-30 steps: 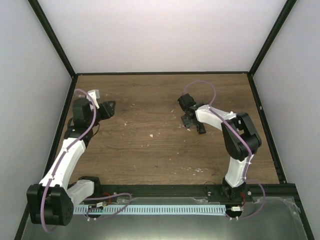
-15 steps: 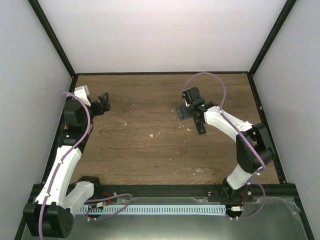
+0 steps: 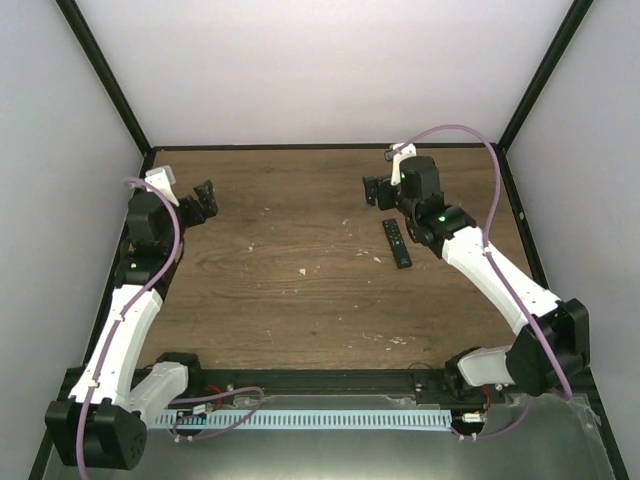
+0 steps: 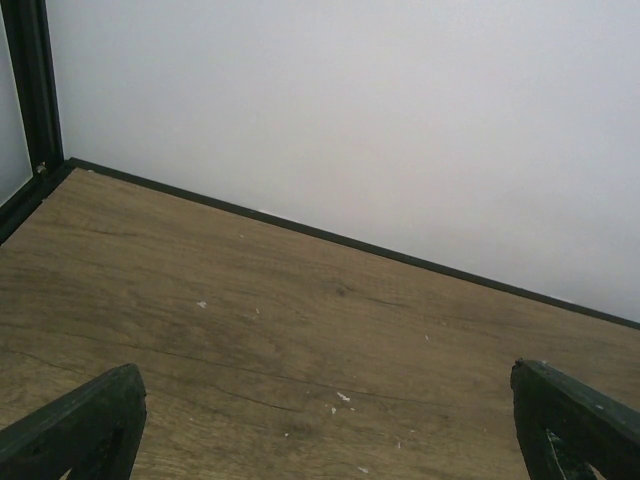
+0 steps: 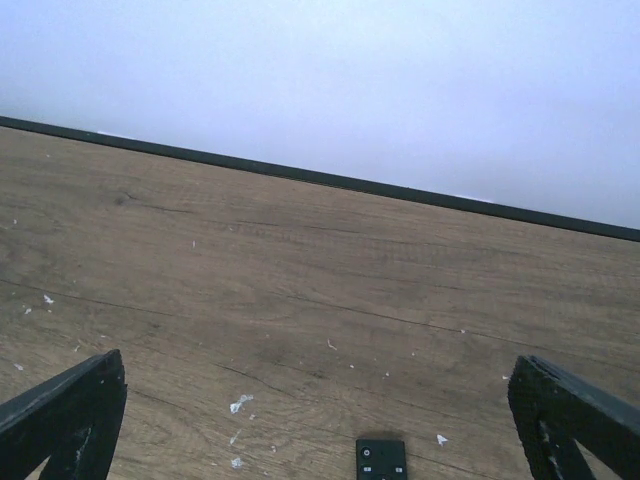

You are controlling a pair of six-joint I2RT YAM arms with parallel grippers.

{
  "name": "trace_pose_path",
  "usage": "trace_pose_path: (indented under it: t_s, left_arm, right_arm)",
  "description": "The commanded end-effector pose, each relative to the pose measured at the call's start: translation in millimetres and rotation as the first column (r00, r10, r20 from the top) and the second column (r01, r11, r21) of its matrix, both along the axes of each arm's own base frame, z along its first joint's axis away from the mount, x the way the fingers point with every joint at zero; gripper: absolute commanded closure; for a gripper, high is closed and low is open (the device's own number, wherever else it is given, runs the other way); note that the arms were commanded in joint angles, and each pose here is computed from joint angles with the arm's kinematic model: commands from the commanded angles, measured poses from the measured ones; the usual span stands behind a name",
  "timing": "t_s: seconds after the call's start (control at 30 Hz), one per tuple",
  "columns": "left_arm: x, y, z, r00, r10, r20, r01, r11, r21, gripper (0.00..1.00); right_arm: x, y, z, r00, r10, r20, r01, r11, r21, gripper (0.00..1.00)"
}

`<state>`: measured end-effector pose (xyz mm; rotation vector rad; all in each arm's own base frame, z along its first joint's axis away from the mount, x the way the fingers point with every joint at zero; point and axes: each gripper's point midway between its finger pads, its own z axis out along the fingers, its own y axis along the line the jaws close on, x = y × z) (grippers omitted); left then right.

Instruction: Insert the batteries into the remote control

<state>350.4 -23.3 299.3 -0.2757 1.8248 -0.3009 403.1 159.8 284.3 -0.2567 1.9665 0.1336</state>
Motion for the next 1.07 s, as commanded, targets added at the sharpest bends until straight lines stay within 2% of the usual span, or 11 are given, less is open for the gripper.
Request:
trace_pose_path:
  t_s: [0.0, 1.03]
  left_arm:
    - [-0.1, 2.2, 9.0, 1.000, 0.010, 0.020, -0.010, 1.000, 0.006, 0.00]
    - [1.9, -3.4, 7.3, 1.000, -0.025, 0.006, 0.025, 1.000, 0.015, 0.00]
  right_arm:
    - [3.1, -9.3, 8.7, 0.999, -0.039, 0.026, 0.039, 0.999, 0.004, 0.00]
    - [-3.7, -16.4, 9.0, 0.997, -0.057, 0.043, 0.057, 0.998, -0.001, 0.00]
